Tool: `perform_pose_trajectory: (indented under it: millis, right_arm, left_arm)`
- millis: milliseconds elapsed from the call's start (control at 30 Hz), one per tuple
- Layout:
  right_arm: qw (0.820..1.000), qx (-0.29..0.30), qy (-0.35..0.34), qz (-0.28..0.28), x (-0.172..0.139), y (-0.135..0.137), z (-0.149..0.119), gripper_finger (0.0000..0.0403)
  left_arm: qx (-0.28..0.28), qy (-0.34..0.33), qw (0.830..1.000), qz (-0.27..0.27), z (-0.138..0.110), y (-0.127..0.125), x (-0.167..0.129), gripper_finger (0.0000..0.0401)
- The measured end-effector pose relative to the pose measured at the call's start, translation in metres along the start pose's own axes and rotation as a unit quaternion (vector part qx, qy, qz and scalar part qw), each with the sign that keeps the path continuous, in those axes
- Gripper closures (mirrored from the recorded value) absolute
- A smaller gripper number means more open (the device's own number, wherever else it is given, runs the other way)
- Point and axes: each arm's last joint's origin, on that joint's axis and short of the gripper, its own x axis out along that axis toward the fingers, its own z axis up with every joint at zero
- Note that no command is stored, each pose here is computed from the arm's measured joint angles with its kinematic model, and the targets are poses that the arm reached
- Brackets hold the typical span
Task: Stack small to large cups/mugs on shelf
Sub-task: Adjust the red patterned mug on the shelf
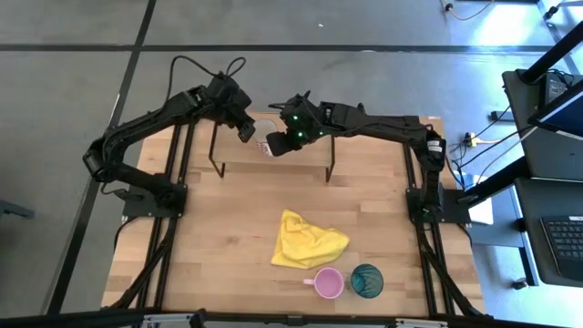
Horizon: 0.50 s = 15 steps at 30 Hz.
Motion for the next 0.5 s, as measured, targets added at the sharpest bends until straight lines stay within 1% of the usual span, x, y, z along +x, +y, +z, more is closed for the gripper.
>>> perform_pose_trajectory:
  millis: [100,200,400,500]
  right_arm:
    - [1.000,0.004,-0.009,0.003,0.0003,0.0022,0.0000,0.0403]
    - [1.000,0.006,-0.014,0.005,0.0003,0.0029,0.0007,0.0403]
    - [1.000,0.008,-0.018,0.004,0.0002,0.0028,0.0011,0.0403]
    - [1.000,0.008,-0.018,0.003,0.0002,0.0028,0.0012,0.0403]
  left_arm:
    - [0.005,-0.018,1.000,-0.016,0.0037,-0.0012,-0.0001,0.0325]
    - [0.004,-0.022,0.999,-0.025,0.0052,-0.0014,0.0020,0.0325]
    - [0.003,-0.022,1.000,-0.022,0.0056,0.0018,0.0033,0.0325]
    - [0.007,-0.033,0.999,-0.021,0.0078,0.0034,0.0028,0.0325]
